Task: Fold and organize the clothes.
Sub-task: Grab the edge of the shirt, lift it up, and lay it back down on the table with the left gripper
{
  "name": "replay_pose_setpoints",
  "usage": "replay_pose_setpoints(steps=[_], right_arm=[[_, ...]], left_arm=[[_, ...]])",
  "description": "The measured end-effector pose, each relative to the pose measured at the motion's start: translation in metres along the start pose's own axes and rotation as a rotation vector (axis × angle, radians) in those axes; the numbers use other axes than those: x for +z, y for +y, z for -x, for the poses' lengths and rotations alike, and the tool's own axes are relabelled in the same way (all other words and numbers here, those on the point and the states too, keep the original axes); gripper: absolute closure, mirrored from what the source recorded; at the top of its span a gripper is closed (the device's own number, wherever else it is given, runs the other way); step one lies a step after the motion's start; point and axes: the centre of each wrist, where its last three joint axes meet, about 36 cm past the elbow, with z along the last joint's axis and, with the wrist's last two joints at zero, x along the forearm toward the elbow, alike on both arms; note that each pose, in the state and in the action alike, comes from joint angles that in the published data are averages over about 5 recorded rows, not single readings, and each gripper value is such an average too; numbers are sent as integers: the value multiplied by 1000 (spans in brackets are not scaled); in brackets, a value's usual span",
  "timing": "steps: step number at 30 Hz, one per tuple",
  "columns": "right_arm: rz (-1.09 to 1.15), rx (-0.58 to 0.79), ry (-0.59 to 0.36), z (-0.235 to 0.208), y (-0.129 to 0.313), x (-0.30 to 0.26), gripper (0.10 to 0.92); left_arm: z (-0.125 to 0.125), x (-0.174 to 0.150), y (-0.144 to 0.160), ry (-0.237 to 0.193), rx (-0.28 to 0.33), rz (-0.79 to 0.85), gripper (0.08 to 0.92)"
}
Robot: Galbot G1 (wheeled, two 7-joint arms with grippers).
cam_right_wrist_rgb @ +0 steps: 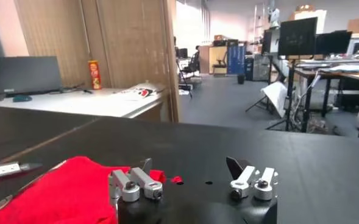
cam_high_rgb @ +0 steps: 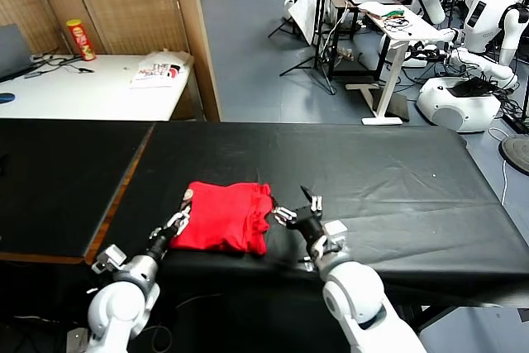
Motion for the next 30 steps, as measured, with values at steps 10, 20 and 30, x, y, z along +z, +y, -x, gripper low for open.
replay_pose_setpoints(steps=[10, 20, 30], right_arm=[[24, -6, -6, -9, 2, -4, 224], [25, 13, -6, -12, -1, -4, 224], [29, 42, -6, -15, 0, 0, 224]], left_arm=[[4, 8, 6, 21, -20, -28, 461], [2, 3, -2, -4, -37, 99, 842], [-11, -36, -7, -119, -191, 615, 844]])
